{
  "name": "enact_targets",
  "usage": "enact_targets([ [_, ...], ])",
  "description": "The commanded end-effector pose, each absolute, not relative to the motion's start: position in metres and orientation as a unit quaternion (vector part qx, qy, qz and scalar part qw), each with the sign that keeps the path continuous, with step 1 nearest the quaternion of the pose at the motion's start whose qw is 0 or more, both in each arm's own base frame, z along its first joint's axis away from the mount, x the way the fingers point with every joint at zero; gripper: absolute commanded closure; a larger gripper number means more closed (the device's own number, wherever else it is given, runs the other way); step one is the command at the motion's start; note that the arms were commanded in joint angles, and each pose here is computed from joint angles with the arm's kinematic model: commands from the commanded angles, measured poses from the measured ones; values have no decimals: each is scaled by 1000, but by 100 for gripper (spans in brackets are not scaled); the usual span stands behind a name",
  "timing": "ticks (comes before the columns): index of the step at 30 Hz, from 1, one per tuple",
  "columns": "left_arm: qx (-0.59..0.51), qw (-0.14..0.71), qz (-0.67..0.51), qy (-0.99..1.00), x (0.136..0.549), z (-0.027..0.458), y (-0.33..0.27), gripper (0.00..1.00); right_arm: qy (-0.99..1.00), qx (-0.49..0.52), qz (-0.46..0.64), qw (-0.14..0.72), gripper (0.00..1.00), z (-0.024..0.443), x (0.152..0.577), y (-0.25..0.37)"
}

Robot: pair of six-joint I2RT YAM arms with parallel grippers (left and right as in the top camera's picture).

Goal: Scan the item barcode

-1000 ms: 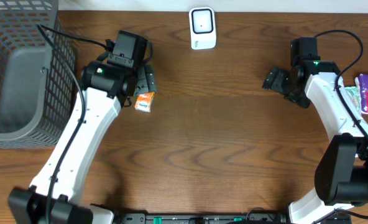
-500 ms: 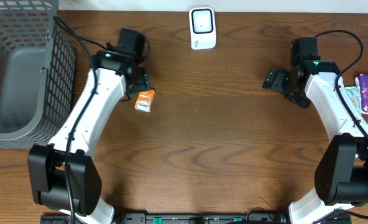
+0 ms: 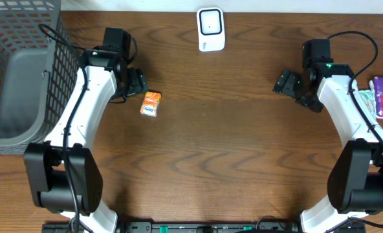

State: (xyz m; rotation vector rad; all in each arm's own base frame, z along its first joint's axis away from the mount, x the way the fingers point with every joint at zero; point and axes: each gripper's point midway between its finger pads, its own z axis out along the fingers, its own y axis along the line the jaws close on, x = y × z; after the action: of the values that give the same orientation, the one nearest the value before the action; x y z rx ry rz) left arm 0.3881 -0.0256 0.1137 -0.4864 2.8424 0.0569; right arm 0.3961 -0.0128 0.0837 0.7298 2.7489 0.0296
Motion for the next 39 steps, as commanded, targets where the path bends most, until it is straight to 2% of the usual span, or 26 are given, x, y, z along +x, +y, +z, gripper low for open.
enact_targets([
  [1,-161,118,20,980,391,104,-24,9,953,264,8,151,1,84,399,-15],
  [5,-171,116,21,978,395,98,-16,29,953,264,8,151,1,85,399,-15],
  [9,-175,108,24,978,396,91,-13,36,953,264,8,151,1,84,399,-15],
  [14,-175,98,26,979,396,82,-13,61,953,264,7,151,1,85,399,-15],
  [15,-176,97,27,979,396,80,-13,71,953,264,8,151,1,85,399,-15],
  [17,-177,97,26,979,397,78,-13,76,953,264,8,151,1,84,399,-15],
  [18,-177,96,26,979,398,76,-13,85,953,264,8,151,1,85,399,-15],
  [19,-181,96,26,979,398,75,-13,90,953,264,7,151,1,84,399,-15],
  [39,-184,52,10,982,401,30,-24,92,953,264,7,151,1,84,399,-16],
])
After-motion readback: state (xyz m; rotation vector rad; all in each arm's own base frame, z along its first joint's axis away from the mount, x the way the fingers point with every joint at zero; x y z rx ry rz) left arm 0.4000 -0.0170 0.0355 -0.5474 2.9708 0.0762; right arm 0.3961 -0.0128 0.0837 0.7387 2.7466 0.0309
